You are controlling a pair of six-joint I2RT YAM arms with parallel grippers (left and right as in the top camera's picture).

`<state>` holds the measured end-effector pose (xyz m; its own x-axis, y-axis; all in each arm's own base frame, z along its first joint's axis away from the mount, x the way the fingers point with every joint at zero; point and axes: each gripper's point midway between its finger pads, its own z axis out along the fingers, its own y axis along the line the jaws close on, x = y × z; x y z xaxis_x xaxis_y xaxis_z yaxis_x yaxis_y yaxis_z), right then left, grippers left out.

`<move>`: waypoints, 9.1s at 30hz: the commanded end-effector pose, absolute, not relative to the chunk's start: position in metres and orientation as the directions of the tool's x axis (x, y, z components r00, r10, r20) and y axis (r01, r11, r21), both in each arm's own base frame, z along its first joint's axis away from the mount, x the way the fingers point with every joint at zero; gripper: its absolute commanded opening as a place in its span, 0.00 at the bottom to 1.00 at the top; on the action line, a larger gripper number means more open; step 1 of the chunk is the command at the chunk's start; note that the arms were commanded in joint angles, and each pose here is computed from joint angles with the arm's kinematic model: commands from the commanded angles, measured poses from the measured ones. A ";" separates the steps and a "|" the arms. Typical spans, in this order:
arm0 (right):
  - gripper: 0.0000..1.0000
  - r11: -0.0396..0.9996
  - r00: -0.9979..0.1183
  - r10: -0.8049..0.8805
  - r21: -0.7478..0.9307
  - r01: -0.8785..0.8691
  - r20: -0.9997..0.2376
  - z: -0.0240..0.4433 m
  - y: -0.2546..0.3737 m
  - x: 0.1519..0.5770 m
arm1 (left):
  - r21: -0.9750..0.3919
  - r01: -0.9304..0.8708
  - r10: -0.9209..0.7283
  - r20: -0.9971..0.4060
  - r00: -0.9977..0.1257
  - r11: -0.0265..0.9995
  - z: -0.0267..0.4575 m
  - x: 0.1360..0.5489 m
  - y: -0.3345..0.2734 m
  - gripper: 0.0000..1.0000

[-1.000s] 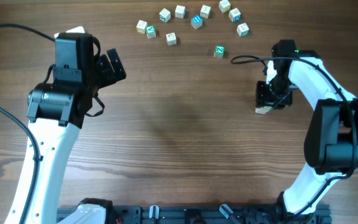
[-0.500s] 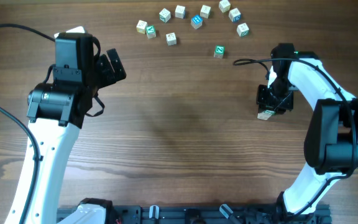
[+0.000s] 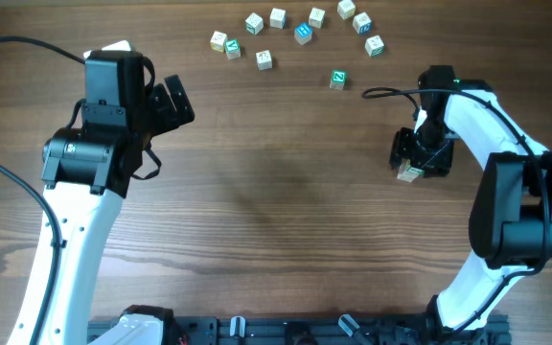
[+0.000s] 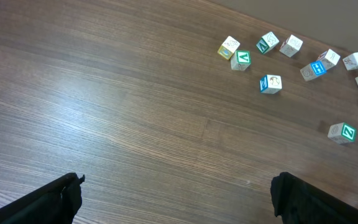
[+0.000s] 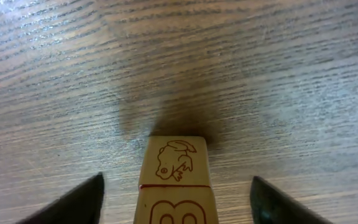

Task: Form a tower

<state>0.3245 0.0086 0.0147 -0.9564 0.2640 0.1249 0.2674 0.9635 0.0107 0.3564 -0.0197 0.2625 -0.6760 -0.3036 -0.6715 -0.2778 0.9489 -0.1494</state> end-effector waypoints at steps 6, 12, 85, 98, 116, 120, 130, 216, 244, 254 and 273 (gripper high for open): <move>0.99 0.958 -0.945 0.286 -0.012 0.288 0.157 0.013 0.006 0.317 | -0.151 -0.297 -0.319 -0.672 -0.669 0.943 0.262 0.356 -0.016 1.00; 1.00 0.953 -0.944 0.301 -0.008 0.303 0.135 0.043 0.006 0.319 | -0.151 -0.297 -0.318 -0.672 -0.669 0.943 0.262 0.356 -0.016 1.00; 0.68 0.971 -0.963 0.236 -0.009 0.237 0.132 0.013 0.013 0.323 | -0.151 -0.297 -0.318 -0.672 -0.669 0.943 0.262 0.356 -0.016 1.00; 0.60 0.973 -0.963 0.229 -0.018 0.229 0.144 0.000 0.016 0.325 | -0.151 -0.297 -0.318 -0.672 -0.669 0.943 0.262 0.356 -0.016 1.00; 0.27 0.975 -0.963 0.223 -0.018 0.223 0.153 0.000 0.016 0.323 | -0.151 -0.297 -0.318 -0.672 -0.669 0.943 0.262 0.356 -0.016 1.00; 0.27 0.975 -0.963 0.223 -0.018 0.223 0.152 0.000 0.016 0.323 | -0.151 -0.297 -0.318 -0.672 -0.669 0.943 0.262 0.356 -0.016 1.00; 0.19 0.975 -0.963 0.223 -0.018 0.223 0.152 0.000 0.016 0.323 | -0.151 -0.297 -0.318 -0.672 -0.669 0.943 0.262 0.356 -0.016 1.00; 1.00 0.967 -0.900 0.254 0.070 0.245 -0.355 0.216 0.004 0.280 | -0.151 -0.297 -0.318 -0.672 -0.669 0.943 0.262 0.356 -0.016 1.00; 1.00 0.960 -0.152 0.280 0.275 0.054 -0.948 0.355 -0.005 0.089 | -0.151 -0.297 -0.318 -0.672 -0.669 0.943 0.262 0.356 -0.016 1.00; 1.00 0.940 0.214 0.316 0.275 -0.201 -0.924 0.287 0.024 0.220 | -0.151 -0.297 -0.318 -0.672 -0.669 0.943 0.262 0.356 -0.016 1.00; 1.00 0.945 -0.028 0.314 0.316 -0.084 -0.949 0.175 0.018 0.246 | -0.151 -0.297 -0.319 -0.672 -0.669 0.943 0.262 0.356 -0.016 1.00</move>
<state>0.2466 0.0196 0.1727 -0.0403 0.3100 -0.9499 -0.0890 0.9457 0.3125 0.3564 -0.0191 0.2625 -0.6743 -0.3067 -0.6717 -0.2824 0.9476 -0.1492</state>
